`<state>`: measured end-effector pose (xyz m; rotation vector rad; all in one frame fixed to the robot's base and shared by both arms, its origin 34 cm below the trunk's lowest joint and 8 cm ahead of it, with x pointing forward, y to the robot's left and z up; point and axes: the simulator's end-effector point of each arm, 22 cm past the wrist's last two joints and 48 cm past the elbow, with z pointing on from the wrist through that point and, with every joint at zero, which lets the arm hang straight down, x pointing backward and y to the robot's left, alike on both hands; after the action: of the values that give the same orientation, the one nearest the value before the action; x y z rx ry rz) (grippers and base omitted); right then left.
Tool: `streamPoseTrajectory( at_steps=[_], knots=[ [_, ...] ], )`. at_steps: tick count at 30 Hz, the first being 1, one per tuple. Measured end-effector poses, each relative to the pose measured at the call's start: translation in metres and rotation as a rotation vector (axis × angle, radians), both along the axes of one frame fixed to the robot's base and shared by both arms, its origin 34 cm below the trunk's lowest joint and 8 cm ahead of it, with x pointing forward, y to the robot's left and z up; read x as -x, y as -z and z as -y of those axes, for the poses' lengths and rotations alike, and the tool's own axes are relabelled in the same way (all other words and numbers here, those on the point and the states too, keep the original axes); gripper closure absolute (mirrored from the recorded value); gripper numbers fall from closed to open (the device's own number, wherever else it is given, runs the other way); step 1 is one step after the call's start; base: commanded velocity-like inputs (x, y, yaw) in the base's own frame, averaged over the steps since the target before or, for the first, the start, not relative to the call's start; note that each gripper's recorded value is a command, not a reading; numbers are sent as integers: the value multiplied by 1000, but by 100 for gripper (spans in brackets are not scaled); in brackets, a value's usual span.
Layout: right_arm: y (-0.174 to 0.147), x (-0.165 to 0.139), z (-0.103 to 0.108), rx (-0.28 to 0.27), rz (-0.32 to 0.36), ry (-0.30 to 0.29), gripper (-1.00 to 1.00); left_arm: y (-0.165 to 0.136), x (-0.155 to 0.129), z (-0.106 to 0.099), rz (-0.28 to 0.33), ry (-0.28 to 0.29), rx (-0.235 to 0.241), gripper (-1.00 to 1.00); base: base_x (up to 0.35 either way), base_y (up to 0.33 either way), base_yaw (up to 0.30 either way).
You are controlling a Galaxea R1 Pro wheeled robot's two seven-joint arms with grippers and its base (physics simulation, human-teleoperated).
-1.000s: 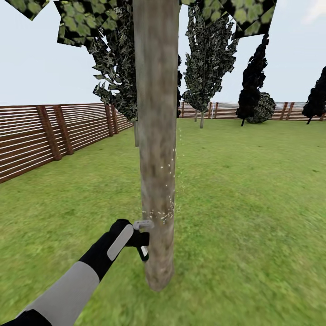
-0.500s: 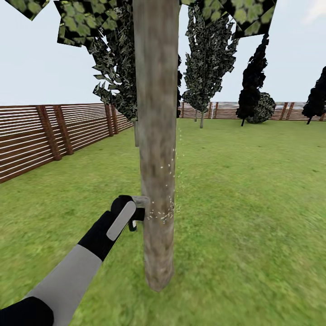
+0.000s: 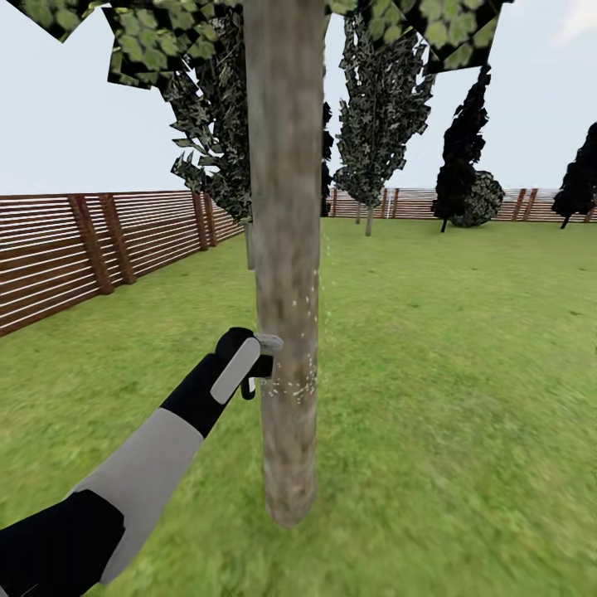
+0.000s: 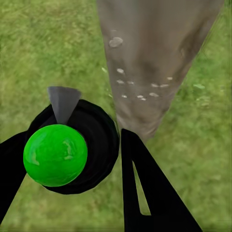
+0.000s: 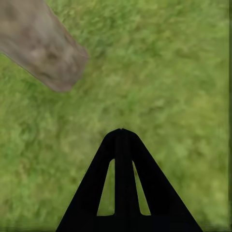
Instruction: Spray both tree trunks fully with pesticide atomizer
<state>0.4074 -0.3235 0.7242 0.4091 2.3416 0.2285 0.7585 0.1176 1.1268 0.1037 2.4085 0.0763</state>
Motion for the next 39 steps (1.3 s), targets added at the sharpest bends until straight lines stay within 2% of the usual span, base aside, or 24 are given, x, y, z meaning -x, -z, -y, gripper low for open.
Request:
streamPoseTrajectory(
  at_steps=[6,11,15,17,20,21,23,27,29,31,32,35,36,39],
  knots=[
    [1,1,0,-1,-5,0,100,2,0,1,-2,2,0,100,-290,-95,0],
    [2,3,0,-1,-8,0,100,-2,-1,1,8,0,-6,100,-75,-28,0],
    [2,3,-1,-2,-8,0,100,-52,-24,-4,81,-11,-23,100,-6,-2,0],
    [2,3,-1,-3,-8,0,100,-101,-47,-17,126,-42,-55,100,-1,0,0],
    [2,3,-2,-4,-8,-1,100,-165,-67,-20,149,-65,-37,100,0,0,0],
    [3,3,-4,-6,-9,-1,100,-187,-71,-14,145,-63,15,100,0,0,0],
    [3,3,-8,-11,-9,-2,100,-243,-75,-10,164,-66,67,100,0,0,0],
    [3,3,-11,-15,-9,-2,100,-327,-71,-5,228,-73,89,100,0,0,0],
    [4,3,-11,-16,-9,-2,100,-352,-67,4,245,-55,125,100,0,0,0],
    [4,3,-11,-16,-10,-3,100,-376,-60,19,252,-23,195,100,0,0,0],
    [4,3,-12,-16,-10,-3,100,-384,-57,24,253,-9,219,100,0,0,0],
    [4,3,-12,-17,-10,-3,100,-388,-55,29,252,2,235,100,0,0,0],
    [4,3,-12,-17,-10,-3,100,-388,-53,37,243,19,268,100,0,0,0],
    [4,3,-13,-17,-10,-3,100,-388,-50,45,235,42,295,100,0,0,0]
  ],
)
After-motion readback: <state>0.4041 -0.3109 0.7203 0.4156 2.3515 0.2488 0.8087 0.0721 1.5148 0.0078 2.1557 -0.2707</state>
